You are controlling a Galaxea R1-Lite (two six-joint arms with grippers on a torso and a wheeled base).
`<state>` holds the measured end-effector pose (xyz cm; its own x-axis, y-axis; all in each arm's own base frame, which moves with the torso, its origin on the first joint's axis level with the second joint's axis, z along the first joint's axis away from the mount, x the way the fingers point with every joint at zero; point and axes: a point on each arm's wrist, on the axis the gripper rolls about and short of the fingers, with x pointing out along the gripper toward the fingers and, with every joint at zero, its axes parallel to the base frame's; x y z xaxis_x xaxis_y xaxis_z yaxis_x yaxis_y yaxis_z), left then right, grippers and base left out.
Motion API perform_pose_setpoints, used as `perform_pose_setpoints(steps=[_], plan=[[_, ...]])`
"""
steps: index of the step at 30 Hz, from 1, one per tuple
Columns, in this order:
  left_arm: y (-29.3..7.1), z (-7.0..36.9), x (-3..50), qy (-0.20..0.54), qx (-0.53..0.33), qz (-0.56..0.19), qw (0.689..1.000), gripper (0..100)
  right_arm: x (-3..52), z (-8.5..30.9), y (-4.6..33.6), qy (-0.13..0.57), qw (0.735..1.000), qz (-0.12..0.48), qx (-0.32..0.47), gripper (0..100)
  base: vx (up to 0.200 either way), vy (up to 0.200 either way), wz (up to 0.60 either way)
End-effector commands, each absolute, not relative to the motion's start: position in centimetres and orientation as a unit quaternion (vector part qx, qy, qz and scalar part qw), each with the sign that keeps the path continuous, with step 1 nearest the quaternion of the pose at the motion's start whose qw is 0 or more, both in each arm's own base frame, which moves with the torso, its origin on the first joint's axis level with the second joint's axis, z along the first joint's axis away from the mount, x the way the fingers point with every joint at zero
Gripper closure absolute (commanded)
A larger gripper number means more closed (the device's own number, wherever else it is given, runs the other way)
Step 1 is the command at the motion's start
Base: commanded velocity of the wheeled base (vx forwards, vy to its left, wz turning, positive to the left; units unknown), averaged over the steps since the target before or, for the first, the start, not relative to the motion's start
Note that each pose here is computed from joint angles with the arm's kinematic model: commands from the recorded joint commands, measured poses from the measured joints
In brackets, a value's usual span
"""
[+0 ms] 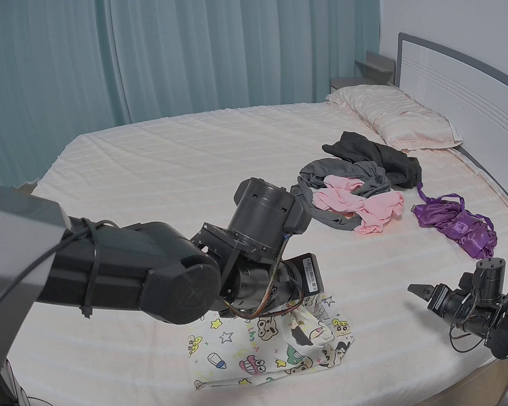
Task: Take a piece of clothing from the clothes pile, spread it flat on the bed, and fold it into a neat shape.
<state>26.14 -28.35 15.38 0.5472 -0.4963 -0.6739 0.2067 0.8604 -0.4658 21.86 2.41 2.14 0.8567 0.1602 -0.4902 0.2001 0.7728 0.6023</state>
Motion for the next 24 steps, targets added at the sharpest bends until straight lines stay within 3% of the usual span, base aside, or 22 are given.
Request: perform_pose_setpoints(steps=[1,7,8,24], plan=[[-28.50,14.65,26.88,0.433,-0.181,-0.202,0.860,100,21.46,2.06,2.34,0.273,0.901,-0.014,0.336,0,0.000,0.000,0.00],[-28.60,14.64,27.01,0.438,-0.196,-0.215,0.851,100,21.47,1.99,2.38,0.274,0.901,-0.014,0.336,0,0.000,0.000,0.00],[-28.60,14.64,27.01,0.439,-0.196,-0.216,0.850,0,21.46,2.02,2.38,0.274,0.901,-0.013,0.336,0,0.000,0.000,0.00],[-28.49,14.38,27.44,0.440,-0.221,-0.198,0.848,0,21.47,1.99,2.36,0.273,0.901,-0.016,0.335,0,0.000,0.000,0.00]])
